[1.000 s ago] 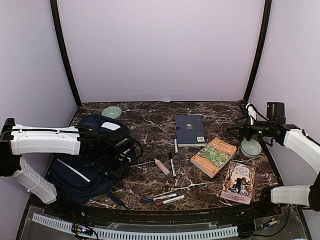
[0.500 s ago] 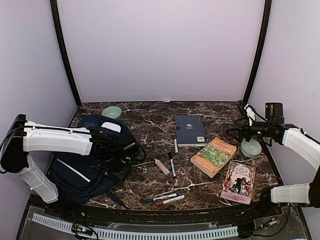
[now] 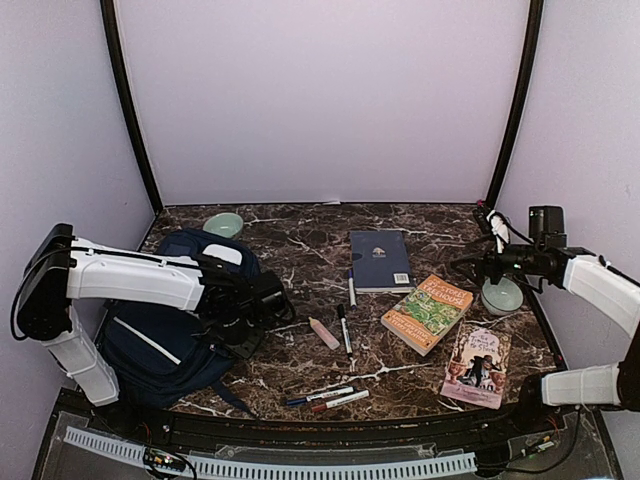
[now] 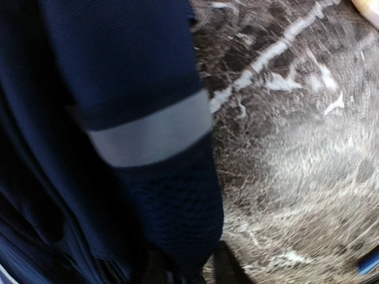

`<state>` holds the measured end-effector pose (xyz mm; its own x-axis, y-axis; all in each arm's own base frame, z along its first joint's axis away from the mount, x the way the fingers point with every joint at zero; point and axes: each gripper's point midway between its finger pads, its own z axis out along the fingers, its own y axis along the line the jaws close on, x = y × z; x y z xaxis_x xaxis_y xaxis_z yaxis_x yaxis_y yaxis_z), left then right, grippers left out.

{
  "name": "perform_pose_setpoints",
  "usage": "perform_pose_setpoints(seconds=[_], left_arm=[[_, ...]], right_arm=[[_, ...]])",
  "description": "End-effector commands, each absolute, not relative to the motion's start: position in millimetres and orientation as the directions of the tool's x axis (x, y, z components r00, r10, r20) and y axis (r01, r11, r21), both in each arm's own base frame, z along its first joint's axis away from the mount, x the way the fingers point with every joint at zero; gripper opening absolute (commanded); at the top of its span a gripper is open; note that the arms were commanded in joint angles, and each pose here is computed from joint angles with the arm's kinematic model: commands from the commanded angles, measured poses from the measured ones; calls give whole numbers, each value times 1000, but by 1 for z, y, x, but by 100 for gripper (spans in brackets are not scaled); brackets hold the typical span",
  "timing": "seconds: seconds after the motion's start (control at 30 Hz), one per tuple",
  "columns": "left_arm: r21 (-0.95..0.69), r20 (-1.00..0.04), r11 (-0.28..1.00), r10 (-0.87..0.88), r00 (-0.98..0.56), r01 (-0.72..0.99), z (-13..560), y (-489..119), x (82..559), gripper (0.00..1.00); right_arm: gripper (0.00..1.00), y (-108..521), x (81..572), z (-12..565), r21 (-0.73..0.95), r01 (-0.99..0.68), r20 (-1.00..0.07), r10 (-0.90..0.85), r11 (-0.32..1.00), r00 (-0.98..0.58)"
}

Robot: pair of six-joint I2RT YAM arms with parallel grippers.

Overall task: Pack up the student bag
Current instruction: Move the student bag to the center of the board.

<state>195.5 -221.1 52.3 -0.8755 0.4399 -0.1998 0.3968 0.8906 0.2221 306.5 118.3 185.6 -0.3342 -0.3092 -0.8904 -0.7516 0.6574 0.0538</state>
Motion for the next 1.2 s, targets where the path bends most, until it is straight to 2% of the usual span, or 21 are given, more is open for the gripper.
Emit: perform_pose_setpoints(seconds=[0.0, 0.07, 0.1, 0.57, 0.67, 0.77, 0.93, 1.0, 1.17], left_arm=[[194, -223, 893, 444, -868, 407, 53, -233, 198, 16], [172, -234, 895, 443, -866, 411, 51, -242, 201, 3], [159, -242, 896, 443, -863, 415, 51, -248, 204, 0], [11, -400, 860, 472, -786, 510, 65, -372, 272, 0], [-43, -426, 847, 464, -777, 530, 71, -386, 283, 16], [-79, -436, 787, 524, -732, 611, 88, -394, 277, 42], [-150, -462, 637, 631, -623, 756, 128, -377, 234, 66], [-119, -497, 637, 626, -601, 762, 151, -353, 227, 72], [-100, -492, 823, 447, -747, 559, 164, -270, 241, 77]], right_arm=[[80, 119, 309, 185, 45, -756, -891, -315, 653, -326], [80, 119, 309, 185, 46, -755, -891, -315, 654, -327], [80, 120, 309, 185, 46, -756, -891, -316, 653, -327], [80, 118, 310, 183, 39, -749, -888, -321, 662, -330], [80, 117, 310, 183, 35, -747, -887, -324, 664, -330], [80, 117, 310, 182, 38, -747, -886, -324, 664, -333], [80, 118, 310, 181, 45, -750, -884, -323, 660, -337], [80, 120, 310, 183, 60, -756, -886, -314, 652, -342], [77, 138, 323, 195, 109, -746, -876, -291, 657, -384]])
